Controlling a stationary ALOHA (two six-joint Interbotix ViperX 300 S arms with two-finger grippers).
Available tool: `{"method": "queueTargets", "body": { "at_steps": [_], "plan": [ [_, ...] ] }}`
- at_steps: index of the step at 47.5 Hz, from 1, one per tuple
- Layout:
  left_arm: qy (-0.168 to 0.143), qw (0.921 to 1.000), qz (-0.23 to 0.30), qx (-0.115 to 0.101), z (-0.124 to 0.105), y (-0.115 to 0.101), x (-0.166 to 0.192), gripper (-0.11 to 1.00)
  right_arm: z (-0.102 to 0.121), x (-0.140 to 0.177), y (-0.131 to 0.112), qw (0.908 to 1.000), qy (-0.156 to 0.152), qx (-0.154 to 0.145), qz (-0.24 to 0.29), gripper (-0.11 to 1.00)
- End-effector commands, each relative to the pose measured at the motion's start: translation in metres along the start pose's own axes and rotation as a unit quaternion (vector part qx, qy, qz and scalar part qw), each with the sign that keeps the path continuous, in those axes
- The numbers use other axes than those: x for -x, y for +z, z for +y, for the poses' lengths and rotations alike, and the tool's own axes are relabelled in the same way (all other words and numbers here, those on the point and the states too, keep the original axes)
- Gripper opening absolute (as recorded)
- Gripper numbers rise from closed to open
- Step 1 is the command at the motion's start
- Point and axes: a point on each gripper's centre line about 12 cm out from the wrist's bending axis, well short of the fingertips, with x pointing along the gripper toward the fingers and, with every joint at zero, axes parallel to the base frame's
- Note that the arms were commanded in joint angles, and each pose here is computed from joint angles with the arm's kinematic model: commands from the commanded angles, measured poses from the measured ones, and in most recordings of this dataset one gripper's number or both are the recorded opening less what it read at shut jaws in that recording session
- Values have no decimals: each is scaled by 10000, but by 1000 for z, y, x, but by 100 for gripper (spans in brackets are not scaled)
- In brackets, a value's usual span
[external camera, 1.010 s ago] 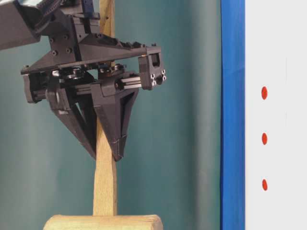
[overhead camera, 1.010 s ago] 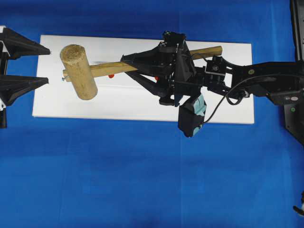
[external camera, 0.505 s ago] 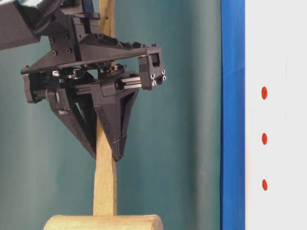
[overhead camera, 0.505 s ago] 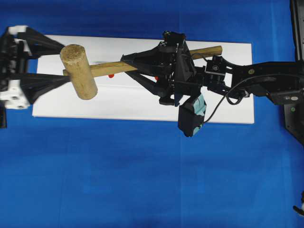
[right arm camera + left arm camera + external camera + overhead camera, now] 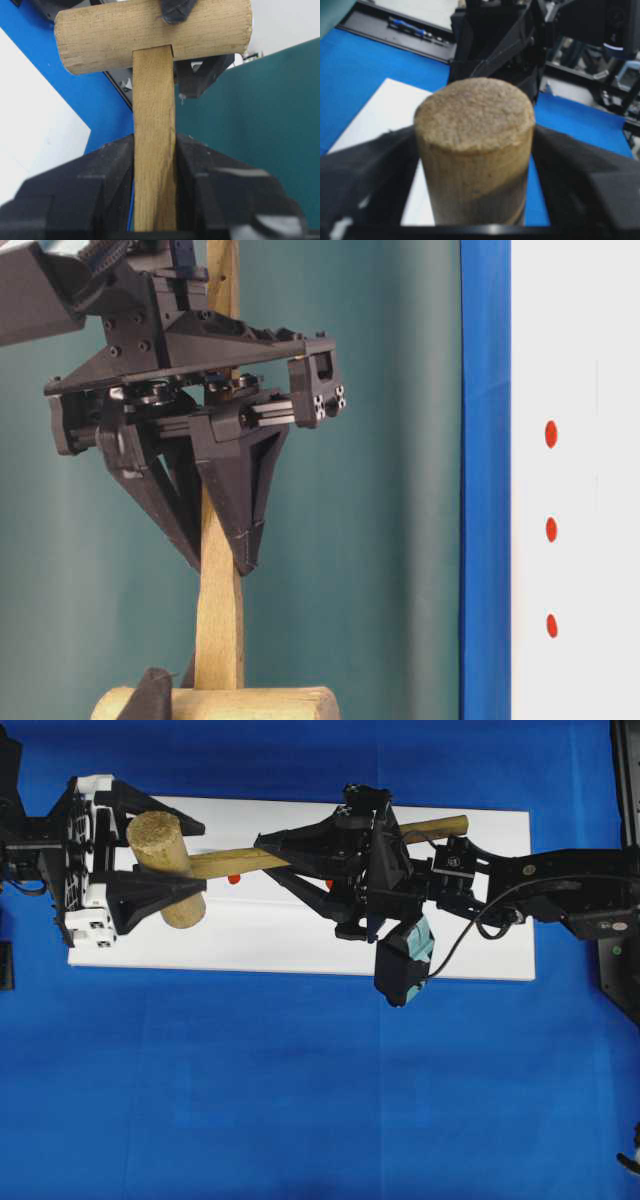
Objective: Hit the mark with a hammer.
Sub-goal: 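Move the left gripper in and grasp the mallet head, then hold the mallet level over the red dots with both grippers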
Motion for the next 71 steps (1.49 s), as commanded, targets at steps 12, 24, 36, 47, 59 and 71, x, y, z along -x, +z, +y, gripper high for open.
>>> {"method": "queueTargets", "body": {
  "at_steps": [12, 24, 36, 47, 59, 71],
  "plan": [
    [-84, 9999, -72, -54, -6, 7, 0, 44, -18, 3, 12, 9995, -250, -72, -166, 10],
    [-74, 10000, -19, -61, -5, 6, 0, 44, -17, 1, 10, 9999, -88, -85, -77, 10],
    [-60, 10000, 33, -69, -5, 4, 0, 44, -15, -1, 11, 9998, 175, -99, -5, 10],
    [-64, 9999, 33, -107, -5, 5, 0, 44, -12, 1, 14, 9996, 238, -125, -23, 63],
    [-64, 9998, 88, -181, -5, 3, 0, 44, -15, 8, 15, 9971, 210, -711, 155, 96],
    [-266, 9925, 128, -1183, -16, 0, 0, 44, -11, 12, 4, 9506, 701, -2863, 974, 97]
  ]
}}
